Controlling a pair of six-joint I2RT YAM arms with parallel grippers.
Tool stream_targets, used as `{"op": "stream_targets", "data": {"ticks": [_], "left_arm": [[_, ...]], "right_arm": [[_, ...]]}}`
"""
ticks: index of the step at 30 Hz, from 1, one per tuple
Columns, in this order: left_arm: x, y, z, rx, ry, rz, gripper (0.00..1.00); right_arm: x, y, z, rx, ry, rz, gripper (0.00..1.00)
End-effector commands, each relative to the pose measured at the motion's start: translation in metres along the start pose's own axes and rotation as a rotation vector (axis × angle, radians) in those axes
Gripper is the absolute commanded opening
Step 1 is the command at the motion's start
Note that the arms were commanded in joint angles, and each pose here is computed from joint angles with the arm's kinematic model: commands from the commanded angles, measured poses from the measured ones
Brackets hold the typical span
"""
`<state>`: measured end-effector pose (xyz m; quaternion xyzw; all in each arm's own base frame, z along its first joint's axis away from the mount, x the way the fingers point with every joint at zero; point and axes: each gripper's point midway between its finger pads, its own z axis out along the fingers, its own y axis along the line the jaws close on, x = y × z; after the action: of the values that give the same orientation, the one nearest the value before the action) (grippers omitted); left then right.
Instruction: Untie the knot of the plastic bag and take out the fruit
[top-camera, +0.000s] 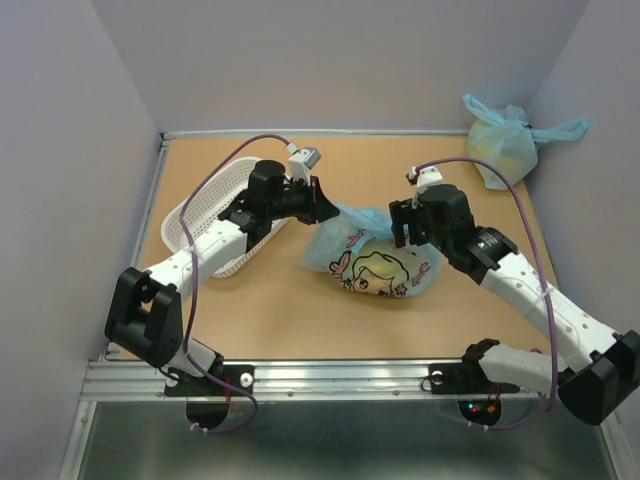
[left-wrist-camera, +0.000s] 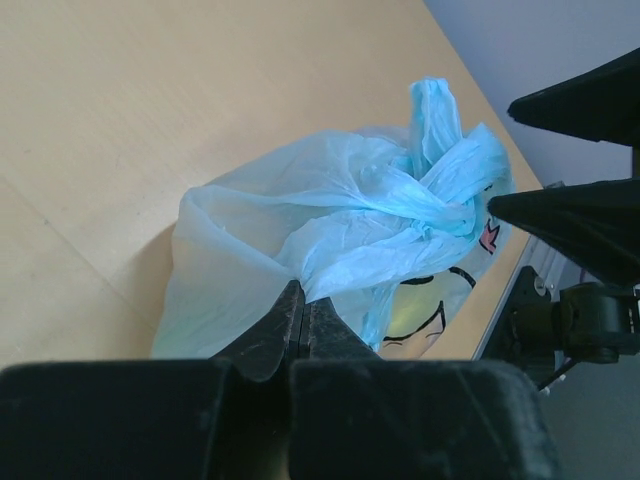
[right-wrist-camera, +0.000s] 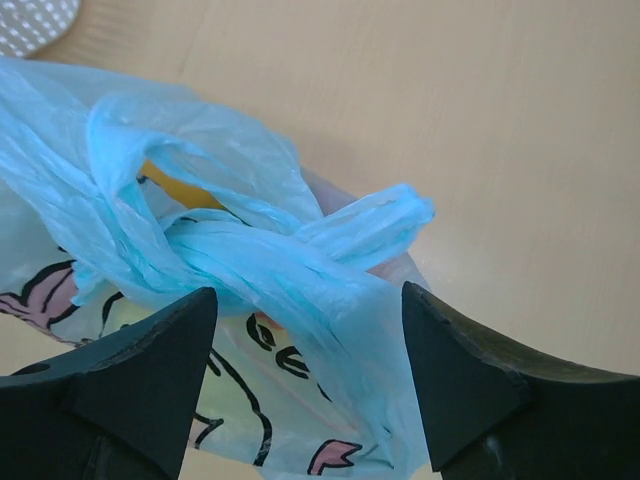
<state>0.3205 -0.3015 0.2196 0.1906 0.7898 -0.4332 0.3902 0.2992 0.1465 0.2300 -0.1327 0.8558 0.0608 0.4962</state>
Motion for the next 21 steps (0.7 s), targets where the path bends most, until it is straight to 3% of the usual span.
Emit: {"op": "stream_targets", "data": {"ticks": [1,4,8,11,12,16,19,21], "left_arm": [[-0.042,-0.031,-0.016,0.056,-0.127,0.113,0.0],[-0.038,-0.026,-0.019,0.032,-0.127,0.112,0.0],[-0.034,-0.023,-0.026,0.006,-0.137,0.12,0.0],[-0.03,-0.01,-0.031,-0.054,-0.144,0.114,0.0],[-0.028,-0.004,-0.033,-0.073,-0.144,0.107,0.0],[-0.03,0.038,-0.047,-0.218,-0.188,-0.005,0.0],[-0.039,0.077,-0.061,-0.289,-0.258,-0.184,0.0],[-0.051,0.081,-0.061,-0.256,-0.305,-0.237,0.0]], "right_arm": [[-0.005,-0.011,0.007,0.061,0.0,-0.05,0.77],[0.002,-0.028,0.009,0.162,-0.002,-0.05,0.73],[0.01,-0.043,0.01,0.25,-0.003,-0.046,0.42],[0.014,-0.049,0.012,0.285,0.006,-0.045,0.05],[0.015,-0.055,0.01,0.326,0.003,-0.043,0.01],[-0.002,-0.083,-0.012,0.489,-0.085,0.069,0.01],[-0.036,-0.097,-0.041,0.526,-0.216,0.191,0.01],[-0.051,-0.099,-0.056,0.515,-0.272,0.226,0.01]]}}
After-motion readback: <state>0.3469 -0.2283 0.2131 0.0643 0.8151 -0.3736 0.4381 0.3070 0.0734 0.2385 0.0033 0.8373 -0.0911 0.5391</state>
